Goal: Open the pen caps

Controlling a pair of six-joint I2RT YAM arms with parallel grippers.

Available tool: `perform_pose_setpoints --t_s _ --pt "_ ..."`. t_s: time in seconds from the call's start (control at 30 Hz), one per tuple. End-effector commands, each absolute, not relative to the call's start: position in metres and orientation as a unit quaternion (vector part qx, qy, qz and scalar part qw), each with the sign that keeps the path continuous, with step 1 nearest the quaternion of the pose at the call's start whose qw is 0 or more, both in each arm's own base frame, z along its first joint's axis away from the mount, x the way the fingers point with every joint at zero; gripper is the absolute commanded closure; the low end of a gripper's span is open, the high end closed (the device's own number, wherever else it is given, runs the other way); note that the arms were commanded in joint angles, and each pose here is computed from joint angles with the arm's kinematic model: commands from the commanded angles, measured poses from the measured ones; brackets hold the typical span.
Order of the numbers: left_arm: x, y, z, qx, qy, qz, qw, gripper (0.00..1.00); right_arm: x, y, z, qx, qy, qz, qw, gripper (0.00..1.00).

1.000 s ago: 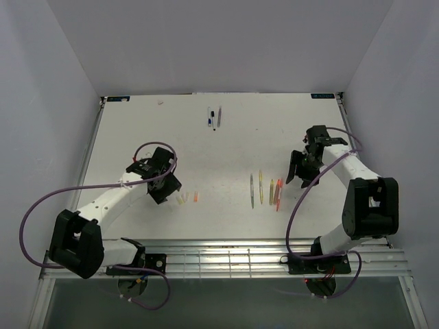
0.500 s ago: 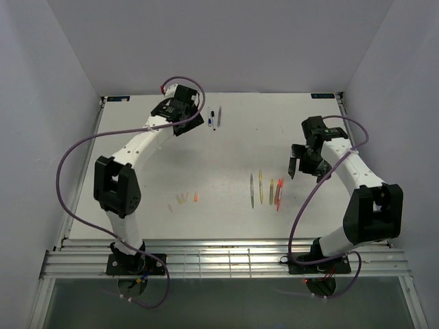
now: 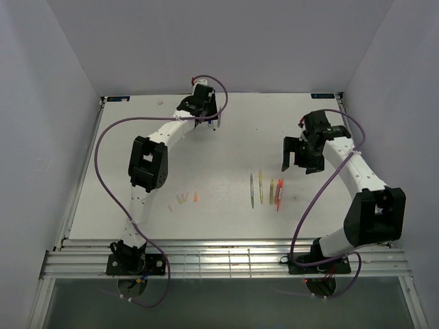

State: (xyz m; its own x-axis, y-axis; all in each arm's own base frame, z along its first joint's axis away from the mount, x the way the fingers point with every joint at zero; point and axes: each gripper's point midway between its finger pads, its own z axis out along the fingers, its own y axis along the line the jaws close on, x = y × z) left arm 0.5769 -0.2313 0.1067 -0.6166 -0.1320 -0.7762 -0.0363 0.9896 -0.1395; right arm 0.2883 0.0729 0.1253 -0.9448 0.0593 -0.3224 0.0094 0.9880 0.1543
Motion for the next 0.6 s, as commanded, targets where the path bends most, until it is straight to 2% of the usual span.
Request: perform_pose_setpoints --t_s 0.0,0.37,0.57 --pt "0.606 -0.237 0.14 -0.012 0.866 -0.082 0.494 0.31 0.301 0.085 0.151 -0.015 0.971 0.112 0.212 0.07" --pt "0.629 -0.228 0.095 0.023 0.866 -0.094 0.49 0.34 0.302 0.089 0.149 -0.027 0.963 0.125 0.235 0.25" --pt "0.63 -0.231 0.082 0.031 0.869 -0.096 0.485 0.34 0.307 0.092 0.147 -0.027 0.962 0.133 0.238 0.28"
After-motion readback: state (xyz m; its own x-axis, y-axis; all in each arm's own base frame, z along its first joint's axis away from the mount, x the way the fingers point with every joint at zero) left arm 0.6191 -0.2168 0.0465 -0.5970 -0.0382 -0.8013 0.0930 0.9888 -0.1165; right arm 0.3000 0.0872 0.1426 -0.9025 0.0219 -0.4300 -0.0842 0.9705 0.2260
